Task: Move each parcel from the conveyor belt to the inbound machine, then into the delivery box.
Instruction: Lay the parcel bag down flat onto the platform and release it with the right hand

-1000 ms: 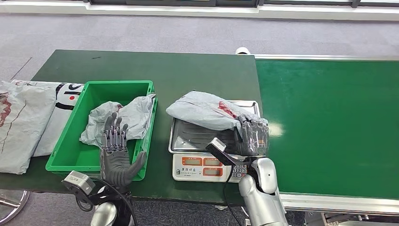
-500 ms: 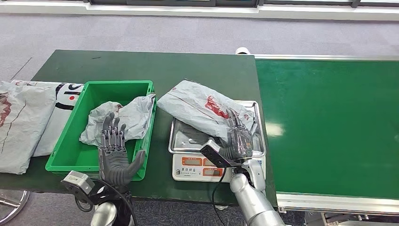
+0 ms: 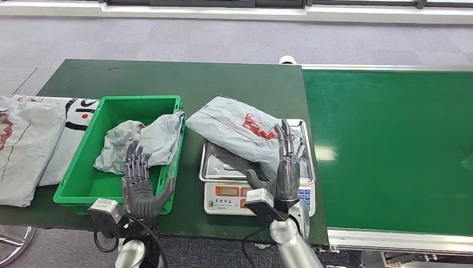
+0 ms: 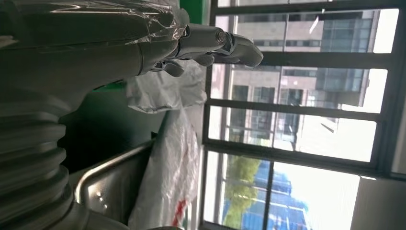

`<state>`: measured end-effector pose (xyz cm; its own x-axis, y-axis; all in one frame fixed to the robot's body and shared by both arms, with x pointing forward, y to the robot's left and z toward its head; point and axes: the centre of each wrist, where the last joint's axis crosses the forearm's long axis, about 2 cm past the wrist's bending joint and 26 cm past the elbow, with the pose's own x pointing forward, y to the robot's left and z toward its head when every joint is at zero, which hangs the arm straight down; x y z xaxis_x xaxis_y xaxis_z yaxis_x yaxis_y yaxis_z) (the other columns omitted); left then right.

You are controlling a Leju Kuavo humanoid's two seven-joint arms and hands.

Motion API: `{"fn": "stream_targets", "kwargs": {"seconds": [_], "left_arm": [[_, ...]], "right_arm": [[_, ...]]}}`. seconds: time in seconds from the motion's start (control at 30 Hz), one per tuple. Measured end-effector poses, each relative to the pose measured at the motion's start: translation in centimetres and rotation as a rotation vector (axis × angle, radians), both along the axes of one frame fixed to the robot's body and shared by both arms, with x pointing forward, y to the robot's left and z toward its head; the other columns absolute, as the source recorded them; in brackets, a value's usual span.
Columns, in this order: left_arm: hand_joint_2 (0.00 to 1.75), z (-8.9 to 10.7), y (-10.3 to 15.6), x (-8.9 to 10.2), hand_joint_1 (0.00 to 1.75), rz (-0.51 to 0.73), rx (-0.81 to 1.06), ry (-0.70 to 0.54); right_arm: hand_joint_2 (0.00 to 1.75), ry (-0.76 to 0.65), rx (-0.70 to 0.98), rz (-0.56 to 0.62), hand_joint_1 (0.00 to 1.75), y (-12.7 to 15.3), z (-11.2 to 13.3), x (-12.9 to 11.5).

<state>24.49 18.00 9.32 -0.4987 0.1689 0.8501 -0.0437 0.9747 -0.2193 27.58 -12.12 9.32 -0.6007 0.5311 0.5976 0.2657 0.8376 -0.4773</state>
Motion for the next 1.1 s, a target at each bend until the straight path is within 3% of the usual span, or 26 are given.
{"fn": "stream_targets", "kwargs": {"seconds": [0.03, 0.13, 0.17, 0.27, 0.47, 0.73, 0.9, 1.1], "left_arm": [[0.0, -0.3, 0.0, 0.1, 0.0, 0.033, 0.02, 0.017], [1.31, -0.7, -0.1, 0.7, 0.0, 0.119, 0.081, 0.054], [1.75, -0.8, -0.2, 0.9, 0.0, 0.134, 0.093, 0.059], [1.75, -0.6, -0.9, 2.1, 0.0, 0.155, 0.134, 0.06], [1.75, 2.6, -4.7, 6.2, 0.0, 0.158, 0.264, -0.045], [1.75, 7.1, -10.3, 10.8, 0.0, 0.098, 0.424, -0.133], [1.75, 7.7, -12.0, 12.3, 0.0, 0.021, 0.774, 0.0], [1.75, 6.0, -12.6, 12.5, 0.0, -0.057, 1.201, 0.23]], "right_arm": [[0.0, -0.039, 0.004, 0.005, 0.0, 0.1, 0.8, -0.3], [0.0, -0.175, -0.011, 0.0, 0.0, -0.1, 3.6, -0.8], [0.44, -0.223, -0.018, -0.008, 0.0, -0.3, 4.6, -1.0], [1.75, -0.374, -0.045, -0.045, 0.0, -1.0, 7.9, -1.5], [1.75, -0.586, 0.005, -0.124, 0.0, -2.8, 13.3, -2.8], [1.75, -0.642, 0.1, -0.105, 0.0, -2.6, 15.2, -3.4], [1.75, -0.635, 0.153, -0.082, 0.0, -2.2, 15.4, -3.5], [1.75, -0.632, 0.174, -0.059, 0.0, -1.7, 15.5, -3.6]]}}
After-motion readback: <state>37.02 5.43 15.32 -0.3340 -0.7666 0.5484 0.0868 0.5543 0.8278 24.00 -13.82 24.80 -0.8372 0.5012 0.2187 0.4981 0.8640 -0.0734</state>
